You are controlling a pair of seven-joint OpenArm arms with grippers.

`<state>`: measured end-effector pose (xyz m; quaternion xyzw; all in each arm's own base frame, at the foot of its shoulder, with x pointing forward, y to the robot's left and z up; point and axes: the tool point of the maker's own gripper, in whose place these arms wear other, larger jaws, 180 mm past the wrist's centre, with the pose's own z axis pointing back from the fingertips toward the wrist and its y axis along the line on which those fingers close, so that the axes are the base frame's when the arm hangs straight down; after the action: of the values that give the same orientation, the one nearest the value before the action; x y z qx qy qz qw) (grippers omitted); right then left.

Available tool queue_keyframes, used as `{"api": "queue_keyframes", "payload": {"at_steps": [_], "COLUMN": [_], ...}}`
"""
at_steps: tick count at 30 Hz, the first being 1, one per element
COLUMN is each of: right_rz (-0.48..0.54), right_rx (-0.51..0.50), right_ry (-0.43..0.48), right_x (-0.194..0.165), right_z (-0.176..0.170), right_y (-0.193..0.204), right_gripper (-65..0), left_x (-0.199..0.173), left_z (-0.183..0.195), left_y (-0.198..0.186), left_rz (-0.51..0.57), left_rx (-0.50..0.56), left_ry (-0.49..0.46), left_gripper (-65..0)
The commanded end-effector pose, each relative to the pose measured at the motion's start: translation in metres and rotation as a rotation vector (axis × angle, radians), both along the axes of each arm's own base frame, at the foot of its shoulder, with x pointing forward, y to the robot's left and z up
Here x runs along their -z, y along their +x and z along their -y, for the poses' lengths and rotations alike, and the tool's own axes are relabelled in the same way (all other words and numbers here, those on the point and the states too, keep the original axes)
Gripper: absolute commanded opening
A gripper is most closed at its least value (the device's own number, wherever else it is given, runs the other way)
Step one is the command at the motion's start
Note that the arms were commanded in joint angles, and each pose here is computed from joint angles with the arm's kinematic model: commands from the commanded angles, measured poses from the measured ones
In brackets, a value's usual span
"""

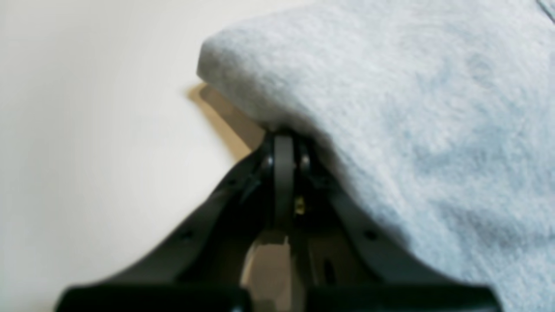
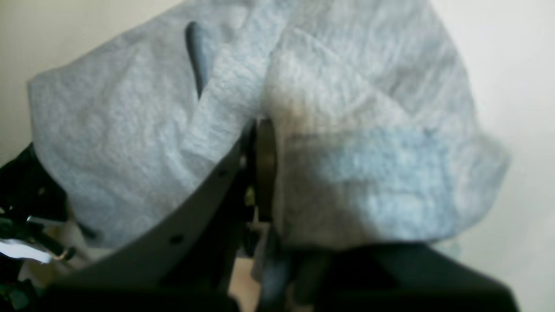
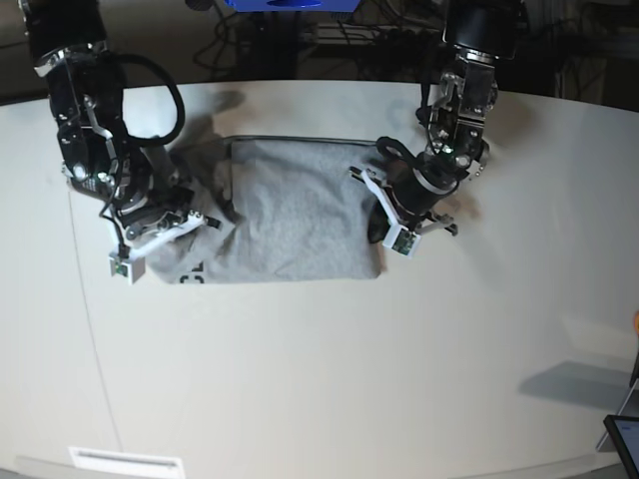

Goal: Fold the T-shirt properly
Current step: 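Press the folded ends down onto the shirt with both grippers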

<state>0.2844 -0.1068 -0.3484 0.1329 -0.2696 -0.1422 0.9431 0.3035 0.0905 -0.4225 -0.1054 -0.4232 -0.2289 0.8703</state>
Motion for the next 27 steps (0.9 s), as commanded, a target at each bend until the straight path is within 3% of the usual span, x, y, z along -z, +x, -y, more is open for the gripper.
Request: {"api": "queue_keyframes", "payload": {"at_steps": [1, 15, 27], "right_rz": [0.042, 0.034, 0.106], "right_rx": [0.012, 0.015, 0.019], "right_ry": [-0.005, -0.031, -0.054], "right_x": [-0.011, -0.018, -0.042], "right_z": [0.002, 0.012, 0.023], "right_y": [0.009, 0.015, 0.032], "right_gripper": [-64.9, -64.9, -64.9], "left_x": [0.035, 0.036, 0.040], "left_z": [-0.009, -0.021, -0.024], "left_y": [-0.033, -0.033, -0.034], "left_rz": [-0.168, -0.172, -0.185], "left_rx": [0.044, 0.037, 0.031], "left_ry": [0.120, 0.142, 0.145], "left_gripper": [-65.0, -65.0, -65.0]}}
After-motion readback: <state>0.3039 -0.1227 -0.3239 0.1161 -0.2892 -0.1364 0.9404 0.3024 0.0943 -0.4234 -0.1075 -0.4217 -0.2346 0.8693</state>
